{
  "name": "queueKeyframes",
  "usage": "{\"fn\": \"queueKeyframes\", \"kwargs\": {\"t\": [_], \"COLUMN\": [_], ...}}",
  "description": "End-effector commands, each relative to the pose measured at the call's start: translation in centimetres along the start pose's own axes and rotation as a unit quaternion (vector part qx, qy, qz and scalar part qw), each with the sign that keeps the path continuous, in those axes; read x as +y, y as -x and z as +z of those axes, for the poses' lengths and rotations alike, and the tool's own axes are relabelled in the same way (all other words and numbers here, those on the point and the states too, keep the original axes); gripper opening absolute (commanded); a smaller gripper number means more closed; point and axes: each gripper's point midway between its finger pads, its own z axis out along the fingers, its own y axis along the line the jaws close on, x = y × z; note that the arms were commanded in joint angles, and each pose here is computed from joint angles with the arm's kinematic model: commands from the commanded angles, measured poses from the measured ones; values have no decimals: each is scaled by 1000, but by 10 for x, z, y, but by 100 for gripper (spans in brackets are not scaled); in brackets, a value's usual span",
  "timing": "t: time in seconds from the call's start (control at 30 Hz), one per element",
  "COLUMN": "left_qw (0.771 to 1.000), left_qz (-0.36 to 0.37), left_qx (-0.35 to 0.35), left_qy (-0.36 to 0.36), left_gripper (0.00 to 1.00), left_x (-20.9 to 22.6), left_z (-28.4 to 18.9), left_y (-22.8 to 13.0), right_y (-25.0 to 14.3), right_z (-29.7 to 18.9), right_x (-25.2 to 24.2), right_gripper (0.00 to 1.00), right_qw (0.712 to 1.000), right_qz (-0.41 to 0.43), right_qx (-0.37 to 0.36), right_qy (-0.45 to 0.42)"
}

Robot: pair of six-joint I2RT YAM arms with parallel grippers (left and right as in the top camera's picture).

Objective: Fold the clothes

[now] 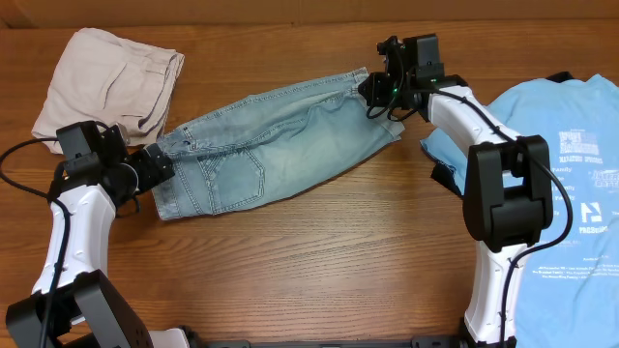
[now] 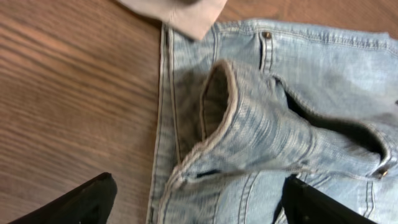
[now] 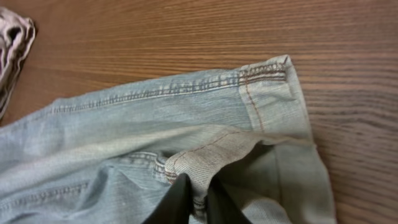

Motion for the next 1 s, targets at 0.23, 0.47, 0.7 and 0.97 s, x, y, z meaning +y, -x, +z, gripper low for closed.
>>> {"fn": "queueKeyframes", "kwargs": {"t": [0.23,0.47,0.7,0.97], "left_qw": [999,1000,997,993], "left_qz": [8,17,-55,-84], "left_qx": [-41,-8,55,40], "left_qy": [-14,6,8,-67], "left_gripper": [84,58,4,4], "left_x": [-8,7,24,15], "left_z": [-4,27,74,79], "left_y": [23,13,-15,-1], "right_y": [44,49,59,68], "right_z": [-53,-57,-60,-65], "right_x": [25,20,12,1], "right_gripper": [6,4,4,5], "right_qw": [998,998,996,994], "right_qz": [-21,-1,3,3], "right_qx": [-57,-66,-84,-104], "right_qy": [14,6,-6,-19]}}
